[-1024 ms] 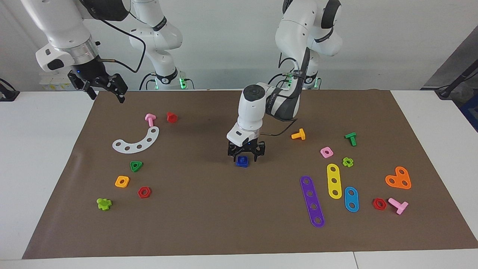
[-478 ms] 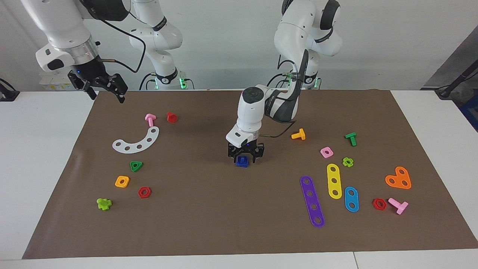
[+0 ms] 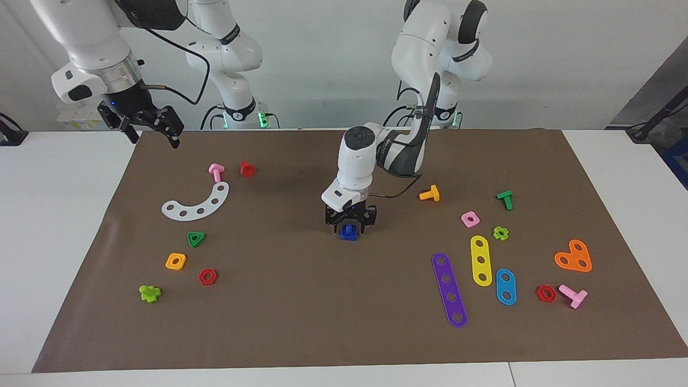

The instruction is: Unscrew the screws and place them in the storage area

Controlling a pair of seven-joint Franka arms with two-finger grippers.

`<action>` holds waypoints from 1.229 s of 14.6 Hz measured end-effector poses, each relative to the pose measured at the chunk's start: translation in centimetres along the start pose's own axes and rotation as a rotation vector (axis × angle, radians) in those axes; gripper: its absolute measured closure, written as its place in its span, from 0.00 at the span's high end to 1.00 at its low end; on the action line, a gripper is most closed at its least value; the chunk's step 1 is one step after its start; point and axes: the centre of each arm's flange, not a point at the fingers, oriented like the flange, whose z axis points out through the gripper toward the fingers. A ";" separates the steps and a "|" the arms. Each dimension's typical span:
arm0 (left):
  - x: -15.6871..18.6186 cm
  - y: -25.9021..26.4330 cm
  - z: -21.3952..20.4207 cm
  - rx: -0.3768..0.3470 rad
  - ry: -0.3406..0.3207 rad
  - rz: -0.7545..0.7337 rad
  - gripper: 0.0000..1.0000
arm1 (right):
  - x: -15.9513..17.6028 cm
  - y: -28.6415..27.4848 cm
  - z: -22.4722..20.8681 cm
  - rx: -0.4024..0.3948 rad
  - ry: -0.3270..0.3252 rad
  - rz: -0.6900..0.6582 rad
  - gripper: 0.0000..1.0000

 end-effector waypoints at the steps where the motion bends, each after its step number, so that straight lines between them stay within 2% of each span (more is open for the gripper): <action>1: -0.1 0.1 0.0 0.000 0.000 0.001 0.83 | 0.0 0.0 0.0 0.000 0.000 0.000 1.00; 3: -0.2 0.1 0.1 0.001 -0.002 0.004 0.82 | 0.0 0.0 0.0 0.000 0.000 0.000 1.00; 7: -0.3 0.2 0.2 0.003 -0.004 0.006 0.72 | 0.0 0.0 0.0 0.000 0.000 0.000 1.00; 9: -0.3 0.2 0.3 0.004 -0.005 0.007 0.61 | 0.0 0.0 0.0 0.000 0.000 0.000 1.00; 18: -0.3 0.1 0.3 0.007 -0.006 0.008 0.55 | 0.0 0.0 0.0 0.000 -0.001 0.000 1.00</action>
